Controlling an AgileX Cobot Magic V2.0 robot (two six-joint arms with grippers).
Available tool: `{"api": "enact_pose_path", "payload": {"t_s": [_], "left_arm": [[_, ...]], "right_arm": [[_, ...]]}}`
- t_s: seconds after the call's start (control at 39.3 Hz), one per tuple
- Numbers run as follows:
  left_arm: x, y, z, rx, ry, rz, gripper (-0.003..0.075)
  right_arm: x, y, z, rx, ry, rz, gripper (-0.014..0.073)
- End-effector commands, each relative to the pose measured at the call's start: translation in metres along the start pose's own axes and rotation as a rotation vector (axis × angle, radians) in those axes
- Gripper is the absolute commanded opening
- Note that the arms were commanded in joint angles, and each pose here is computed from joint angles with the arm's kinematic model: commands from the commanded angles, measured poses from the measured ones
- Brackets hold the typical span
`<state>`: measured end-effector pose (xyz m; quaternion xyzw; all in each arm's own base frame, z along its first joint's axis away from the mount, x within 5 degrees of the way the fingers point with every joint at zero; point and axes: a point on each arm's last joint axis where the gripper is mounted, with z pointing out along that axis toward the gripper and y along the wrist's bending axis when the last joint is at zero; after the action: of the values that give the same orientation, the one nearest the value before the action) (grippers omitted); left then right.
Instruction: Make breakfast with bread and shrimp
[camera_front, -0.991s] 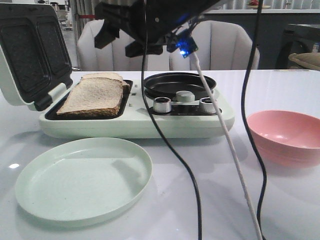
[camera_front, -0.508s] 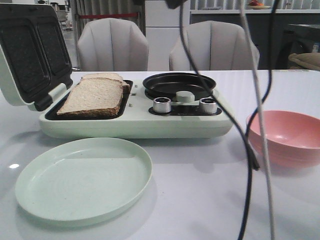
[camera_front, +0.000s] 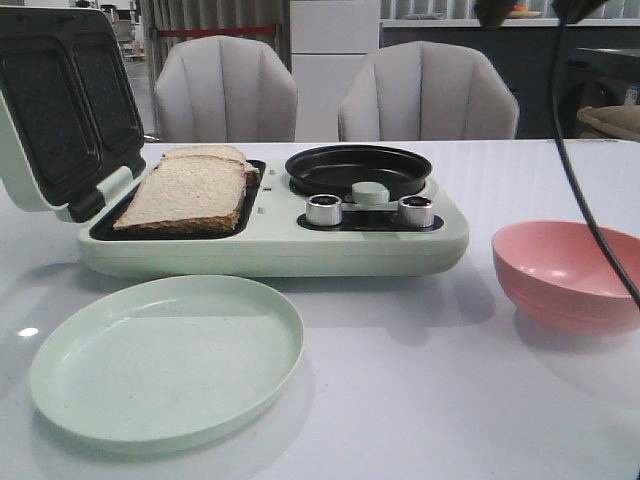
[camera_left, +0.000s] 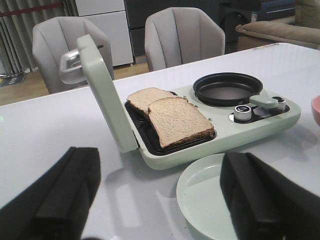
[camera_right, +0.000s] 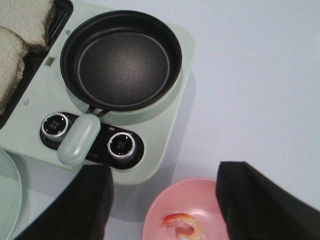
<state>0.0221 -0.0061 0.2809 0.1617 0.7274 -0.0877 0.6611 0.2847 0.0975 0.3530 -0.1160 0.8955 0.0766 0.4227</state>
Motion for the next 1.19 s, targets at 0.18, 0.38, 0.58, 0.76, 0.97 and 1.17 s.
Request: {"api": "enact_pose_path", "payload": {"t_s": [0.18,0.38,0.58,0.76,0.97,1.17], "left_arm": [[-0.015,0.001,-0.007,-0.003,-0.124,-0.014,0.0552],[-0.015,0.001,-0.007,-0.003,-0.126,-0.014,0.0552],[-0.015,0.001,-0.007,-0.003,-0.126,-0.014,0.0552],[-0.015,0.001,-0.007,-0.003,-0.128,-0.014,0.0552],[-0.015,0.001,-0.007,-0.002,-0.126,-0.016,0.0552],[-0.015,0.001,-0.007,-0.002,-0.124,-0.016,0.0552]], "right_arm": [[0.026,-0.004,-0.079,-0.024,-0.355,0.005,0.054],[0.069,-0.008,-0.118,-0.033,-0.471,0.005,0.054],[0.12,-0.011,-0.143,-0.045,-0.58,0.01,0.054],[0.171,-0.014,-0.153,-0.074,-0.681,0.046,0.054],[0.203,-0.016,-0.158,-0.082,-0.781,0.045,0.054],[0.213,-0.016,-0.145,-0.079,-0.746,0.045,0.054]]}}
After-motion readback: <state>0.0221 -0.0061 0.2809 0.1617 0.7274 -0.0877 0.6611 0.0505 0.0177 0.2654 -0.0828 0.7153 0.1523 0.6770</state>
